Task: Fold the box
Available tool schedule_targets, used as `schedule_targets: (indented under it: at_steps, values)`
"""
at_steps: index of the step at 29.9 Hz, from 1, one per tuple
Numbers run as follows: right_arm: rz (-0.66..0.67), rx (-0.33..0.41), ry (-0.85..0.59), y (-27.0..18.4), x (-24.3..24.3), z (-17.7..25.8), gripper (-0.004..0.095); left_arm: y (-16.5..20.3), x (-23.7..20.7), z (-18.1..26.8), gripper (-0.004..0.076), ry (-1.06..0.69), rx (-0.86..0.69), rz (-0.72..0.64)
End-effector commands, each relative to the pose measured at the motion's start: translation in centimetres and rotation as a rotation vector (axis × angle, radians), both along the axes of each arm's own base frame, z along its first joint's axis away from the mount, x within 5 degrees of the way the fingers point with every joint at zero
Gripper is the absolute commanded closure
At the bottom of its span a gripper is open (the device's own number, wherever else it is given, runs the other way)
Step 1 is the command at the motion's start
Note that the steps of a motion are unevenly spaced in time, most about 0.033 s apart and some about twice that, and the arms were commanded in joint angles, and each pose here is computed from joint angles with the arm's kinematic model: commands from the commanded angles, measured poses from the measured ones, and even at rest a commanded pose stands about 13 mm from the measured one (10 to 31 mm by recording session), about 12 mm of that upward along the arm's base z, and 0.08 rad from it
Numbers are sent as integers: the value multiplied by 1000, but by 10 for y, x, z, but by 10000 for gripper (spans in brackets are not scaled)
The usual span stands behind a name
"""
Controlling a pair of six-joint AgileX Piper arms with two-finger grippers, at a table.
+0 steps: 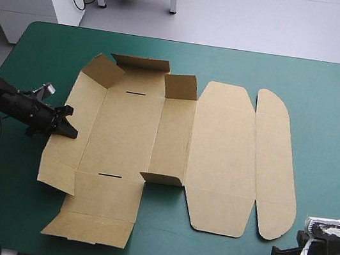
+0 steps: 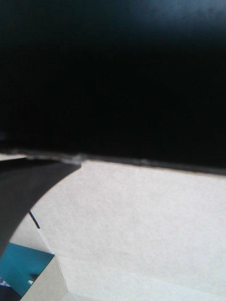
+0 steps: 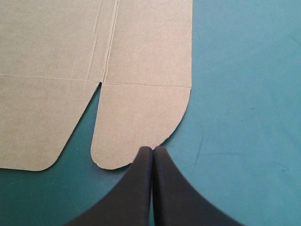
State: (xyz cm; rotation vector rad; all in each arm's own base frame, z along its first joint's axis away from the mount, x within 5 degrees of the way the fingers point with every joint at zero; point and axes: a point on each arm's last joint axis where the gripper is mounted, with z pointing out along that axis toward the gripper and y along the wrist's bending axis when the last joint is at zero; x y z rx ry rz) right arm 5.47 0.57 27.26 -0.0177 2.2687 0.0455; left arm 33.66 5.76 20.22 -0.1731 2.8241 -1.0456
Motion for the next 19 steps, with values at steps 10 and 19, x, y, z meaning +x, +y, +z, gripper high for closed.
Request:
schedule_targets:
  at_steps: [10, 19]
  values:
    - [-3, -10, -75, -1, 4, 10, 928, -26, 17, 51, 732, -375, -58, -248]
    - [-3, -10, -75, -1, 4, 10, 928, -82, 43, 141, 732, -742, 359, -654]
